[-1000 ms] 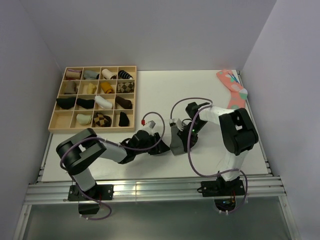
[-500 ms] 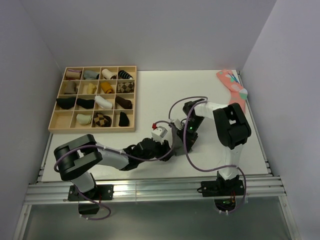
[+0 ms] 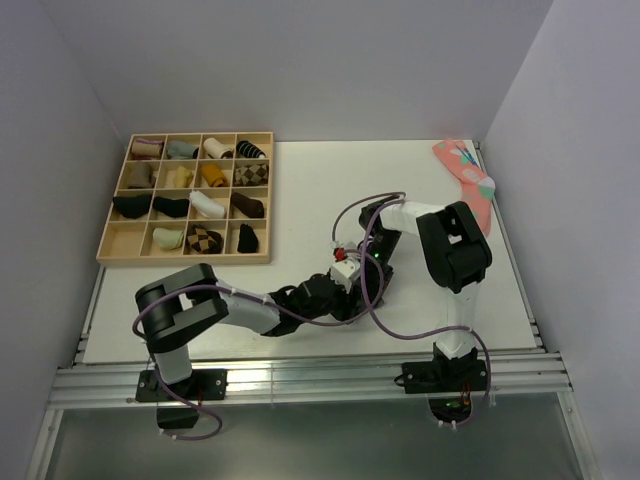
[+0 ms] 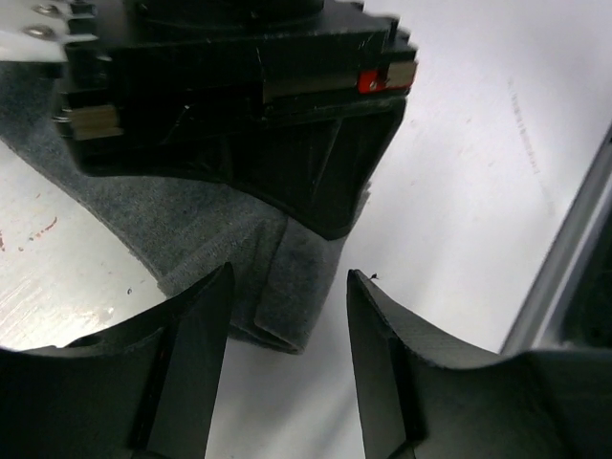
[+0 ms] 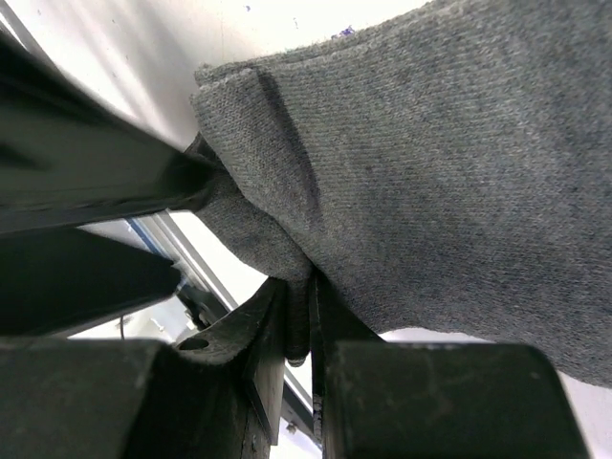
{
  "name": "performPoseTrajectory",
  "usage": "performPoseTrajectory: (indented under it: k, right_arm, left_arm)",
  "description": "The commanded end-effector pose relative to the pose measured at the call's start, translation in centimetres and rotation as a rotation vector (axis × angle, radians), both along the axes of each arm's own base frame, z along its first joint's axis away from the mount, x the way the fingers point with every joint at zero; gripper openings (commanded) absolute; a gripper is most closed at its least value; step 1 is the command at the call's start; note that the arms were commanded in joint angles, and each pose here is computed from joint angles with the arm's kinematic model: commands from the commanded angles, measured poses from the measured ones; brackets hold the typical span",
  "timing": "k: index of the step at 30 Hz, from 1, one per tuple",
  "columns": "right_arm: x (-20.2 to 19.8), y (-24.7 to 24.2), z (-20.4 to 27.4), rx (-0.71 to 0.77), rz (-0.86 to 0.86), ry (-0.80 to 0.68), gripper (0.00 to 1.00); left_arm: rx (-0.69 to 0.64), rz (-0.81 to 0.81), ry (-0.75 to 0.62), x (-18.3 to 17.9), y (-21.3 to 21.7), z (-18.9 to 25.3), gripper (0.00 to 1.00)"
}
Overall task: Roll the socks
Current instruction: Roll the sock at the center of the board.
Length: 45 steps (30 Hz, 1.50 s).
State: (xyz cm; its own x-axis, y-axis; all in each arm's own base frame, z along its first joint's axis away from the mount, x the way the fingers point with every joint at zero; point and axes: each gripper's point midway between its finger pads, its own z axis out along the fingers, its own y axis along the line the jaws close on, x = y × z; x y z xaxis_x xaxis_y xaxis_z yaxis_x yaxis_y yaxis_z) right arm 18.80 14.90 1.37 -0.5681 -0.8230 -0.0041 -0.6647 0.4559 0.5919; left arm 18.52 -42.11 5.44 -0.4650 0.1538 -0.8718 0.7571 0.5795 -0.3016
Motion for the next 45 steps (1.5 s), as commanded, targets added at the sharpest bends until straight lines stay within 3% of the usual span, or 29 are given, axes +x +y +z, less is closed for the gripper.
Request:
performPoseTrajectory:
  k: [1,10,16,20,21,23,35,45]
  right_arm:
    - [0.5,-0.2,-0.3,-0.036,0.02,-0.006,0.17]
    - [0.8,-0.1,-0.4,-0.038,0.02,-0.002,0.17]
    - [0.6,-0.1,-0.7,-0.041,0.018,-0.003,0.18]
    - [0.5,-0.1,-0.7,-0.038,0.014,-0.001,0.19]
    - [0.5,-0.1,-0.8,-0.038,0.015,-0.009,0.2]
    - [0.8,0.0,-0.6,-0.036,0.007,-0.028,0.22]
    - [2.8,0.8,1.1,0.026,-0.056,-0.221,0.46]
    - [6.7,-0.6,5.2,0.149,-0.211,-0.424,0.53]
  left_arm:
    - [0.054,-0.025,-0.055,0.4,-0.6,-0.7,0.56]
    - [0.082,-0.03,-0.033,0.2,-0.6,-2.6,0.54]
    - [0.077,-0.01,0.013,-0.3,-0.2,-3.7,0.44]
    - [0.072,-0.015,0.042,-0.8,-0.1,-4.2,0.24]
    - [0.071,-0.012,0.052,-0.9,-0.1,-4.3,0.12]
    - [0.077,-0.016,0.065,-1.1,0.1,-4.5,0.01]
    - [0.158,0.028,0.283,-3.2,1.7,-7.0,0.0]
    - [0.149,0.094,0.536,-4.0,4.5,-6.7,0.0]
